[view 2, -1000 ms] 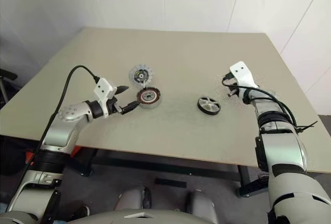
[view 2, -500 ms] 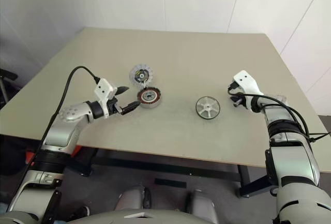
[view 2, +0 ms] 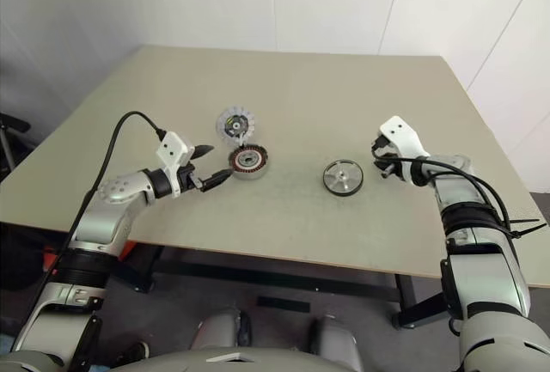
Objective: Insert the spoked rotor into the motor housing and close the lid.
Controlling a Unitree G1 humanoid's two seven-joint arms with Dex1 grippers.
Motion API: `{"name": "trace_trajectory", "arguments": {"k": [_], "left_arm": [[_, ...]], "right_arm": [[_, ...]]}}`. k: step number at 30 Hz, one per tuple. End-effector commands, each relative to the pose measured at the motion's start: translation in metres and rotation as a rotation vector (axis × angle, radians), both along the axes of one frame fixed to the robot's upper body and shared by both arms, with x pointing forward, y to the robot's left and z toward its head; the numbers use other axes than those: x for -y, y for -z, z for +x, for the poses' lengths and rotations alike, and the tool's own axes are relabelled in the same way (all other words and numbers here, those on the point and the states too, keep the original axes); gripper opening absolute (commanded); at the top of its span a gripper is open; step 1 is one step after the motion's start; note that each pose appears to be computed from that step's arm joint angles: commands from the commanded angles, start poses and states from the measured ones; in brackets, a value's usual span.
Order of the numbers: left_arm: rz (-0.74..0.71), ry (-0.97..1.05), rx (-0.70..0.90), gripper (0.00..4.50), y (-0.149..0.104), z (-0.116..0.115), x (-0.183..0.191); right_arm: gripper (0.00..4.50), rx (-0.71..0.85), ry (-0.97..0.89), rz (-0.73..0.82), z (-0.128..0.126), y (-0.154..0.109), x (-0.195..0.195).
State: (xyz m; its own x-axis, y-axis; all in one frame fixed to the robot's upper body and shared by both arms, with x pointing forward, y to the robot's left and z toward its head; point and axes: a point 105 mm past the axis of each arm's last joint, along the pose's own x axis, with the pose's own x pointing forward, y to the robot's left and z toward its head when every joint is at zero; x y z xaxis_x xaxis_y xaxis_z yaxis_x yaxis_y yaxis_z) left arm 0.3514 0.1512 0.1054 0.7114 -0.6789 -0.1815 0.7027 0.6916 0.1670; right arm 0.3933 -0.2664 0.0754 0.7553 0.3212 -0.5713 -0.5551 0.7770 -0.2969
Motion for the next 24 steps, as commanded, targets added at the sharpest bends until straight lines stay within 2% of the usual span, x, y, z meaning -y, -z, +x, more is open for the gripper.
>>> {"name": "trace_trajectory", "arguments": {"k": [1,6,12,17,22,24], "left_arm": [[0.008,0.01,0.051,4.5,-0.012,0.001,0.001],[0.011,0.007,0.052,4.5,-0.012,0.001,0.0],[0.012,0.007,0.05,4.5,-0.012,0.002,0.0],[0.014,0.007,0.05,4.5,-0.012,0.002,-0.001],[0.017,0.005,0.054,4.5,-0.013,0.004,-0.001],[0.018,0.002,0.056,4.5,-0.013,0.004,-0.002]], "right_arm": [[0.92,0.034,-0.013,0.017,0.003,-0.011,-0.003],[2.53,0.04,-0.014,-0.019,0.002,-0.009,0.0],[2.53,0.106,-0.02,-0.04,0.008,-0.024,0.001],[2.53,0.311,-0.04,-0.054,0.027,-0.08,-0.008],[2.53,0.39,-0.267,-0.099,0.029,-0.12,-0.046],[2.53,0.358,-0.497,-0.134,0.017,-0.119,-0.082]]}}
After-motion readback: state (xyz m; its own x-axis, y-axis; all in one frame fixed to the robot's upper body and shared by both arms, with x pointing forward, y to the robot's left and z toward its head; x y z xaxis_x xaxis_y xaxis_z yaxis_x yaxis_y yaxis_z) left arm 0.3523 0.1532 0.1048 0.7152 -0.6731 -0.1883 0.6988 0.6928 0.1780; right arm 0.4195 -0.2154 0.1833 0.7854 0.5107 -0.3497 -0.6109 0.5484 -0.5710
